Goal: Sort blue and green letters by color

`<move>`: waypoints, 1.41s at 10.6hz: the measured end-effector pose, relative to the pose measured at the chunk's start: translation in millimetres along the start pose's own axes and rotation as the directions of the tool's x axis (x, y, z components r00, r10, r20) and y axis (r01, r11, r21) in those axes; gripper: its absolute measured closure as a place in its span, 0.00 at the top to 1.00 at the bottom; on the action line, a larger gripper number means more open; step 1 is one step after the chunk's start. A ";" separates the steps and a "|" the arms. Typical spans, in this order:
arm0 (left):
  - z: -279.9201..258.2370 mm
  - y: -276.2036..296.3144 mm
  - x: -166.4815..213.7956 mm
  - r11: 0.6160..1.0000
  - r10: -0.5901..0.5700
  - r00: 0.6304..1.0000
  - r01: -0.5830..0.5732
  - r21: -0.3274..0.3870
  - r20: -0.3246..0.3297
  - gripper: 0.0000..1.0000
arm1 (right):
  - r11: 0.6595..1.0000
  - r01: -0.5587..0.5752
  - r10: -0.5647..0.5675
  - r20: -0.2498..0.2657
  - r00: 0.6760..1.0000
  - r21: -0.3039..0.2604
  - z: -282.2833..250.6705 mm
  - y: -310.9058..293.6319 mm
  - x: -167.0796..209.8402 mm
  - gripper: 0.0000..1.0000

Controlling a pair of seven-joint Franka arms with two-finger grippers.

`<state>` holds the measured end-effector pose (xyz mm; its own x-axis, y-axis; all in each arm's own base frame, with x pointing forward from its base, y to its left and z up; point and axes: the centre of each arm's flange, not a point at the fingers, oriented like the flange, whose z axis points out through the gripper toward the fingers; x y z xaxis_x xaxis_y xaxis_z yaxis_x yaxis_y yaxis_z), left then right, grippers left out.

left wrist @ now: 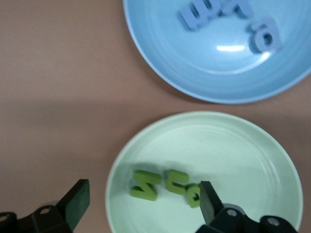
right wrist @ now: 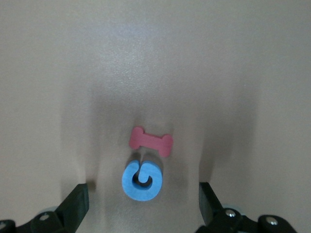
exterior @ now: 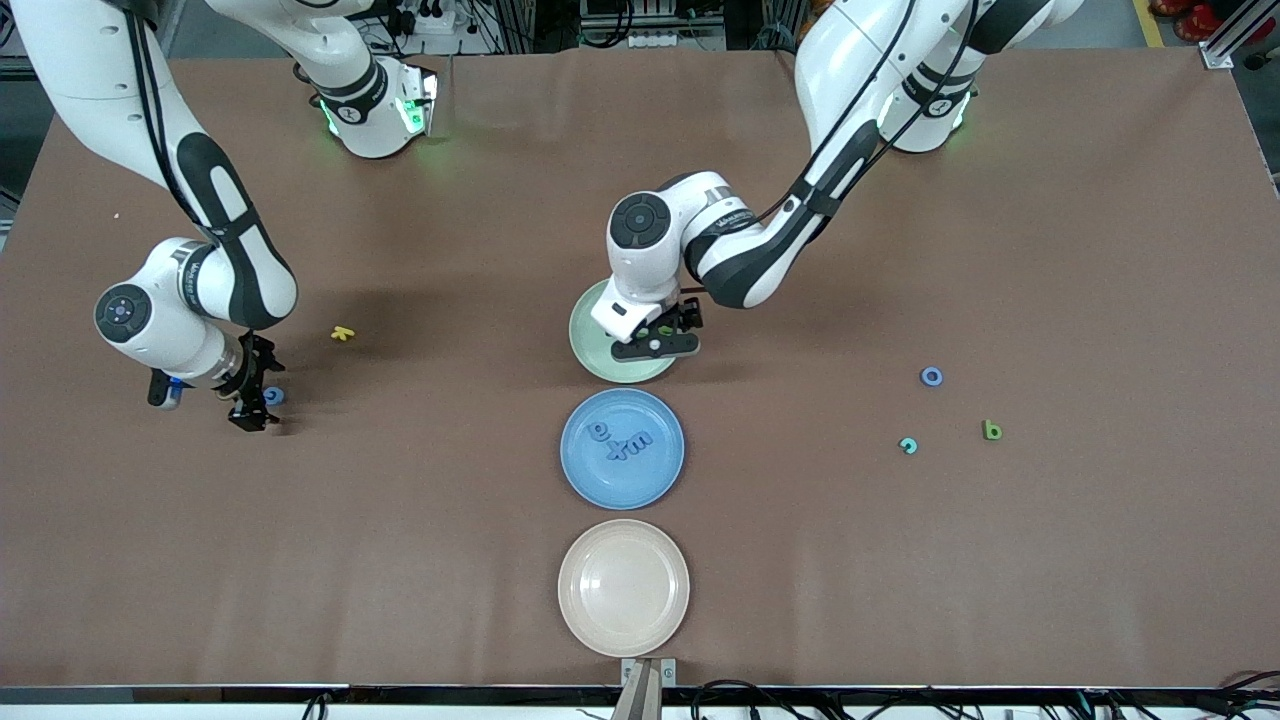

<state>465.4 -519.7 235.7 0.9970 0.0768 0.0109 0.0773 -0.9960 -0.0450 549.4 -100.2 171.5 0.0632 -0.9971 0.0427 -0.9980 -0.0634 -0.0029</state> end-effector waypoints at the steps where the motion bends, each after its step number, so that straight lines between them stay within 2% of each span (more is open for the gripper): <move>1: -11.6 -11.6 12.5 0.999 0.034 0.999 -0.034 0.024 -0.005 1.00 | 1.000 -0.001 0.001 0.000 1.000 -0.001 0.7 1.0 0.2 1.00; 2: -25.1 -26.0 27.3 0.995 0.092 0.996 -0.092 0.041 -0.007 1.00 | 1.000 -0.001 0.001 0.000 1.000 -0.001 0.9 1.3 0.3 1.00; 4: -53.2 -63.1 65.3 0.988 0.148 0.989 -0.147 0.048 -0.021 1.00 | 1.000 0.009 -0.009 -0.005 1.000 0.008 3.0 4.1 0.7 0.94; 5: -62.6 -79.7 81.5 0.986 0.163 0.986 -0.161 0.045 -0.030 1.00 | 1.000 0.026 -0.026 -0.007 1.000 0.010 5.0 6.7 1.0 0.85; 8: -64.5 -123.4 116.5 0.961 0.274 0.962 -0.273 0.048 -0.014 1.00 | 0.998 0.060 -0.060 -0.010 0.998 0.024 -1.3 5.3 2.8 0.42; 9: -59.7 -143.7 128.1 0.952 0.303 0.953 -0.303 0.046 0.003 1.00 | 0.998 0.063 -0.062 -0.008 0.998 0.025 -3.4 5.4 2.1 0.35; 12: -40.1 -225.4 164.9 0.904 0.423 0.904 -0.425 0.033 0.064 1.00 | 0.996 0.091 -0.091 -0.007 0.996 0.024 -2.8 6.0 1.5 0.35; 14: -30.7 -288.2 188.8 0.886 0.459 0.884 -0.463 0.022 0.091 1.00 | 0.981 0.193 -0.193 -0.002 0.981 0.030 -5.4 1.3 -8.5 0.35; 15: -23.3 -313.5 194.7 0.896 0.440 0.892 -0.444 0.018 0.108 1.00 | 0.962 0.273 -0.273 0.013 0.962 0.025 -11.4 -6.6 -18.9 0.35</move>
<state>635.1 -193.6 275.2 0.9238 -0.3643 -0.1175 -0.3731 -0.9256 -0.0635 554.7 -80.5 182.1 0.3332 -0.9424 0.0290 -0.9425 -0.3338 -0.0161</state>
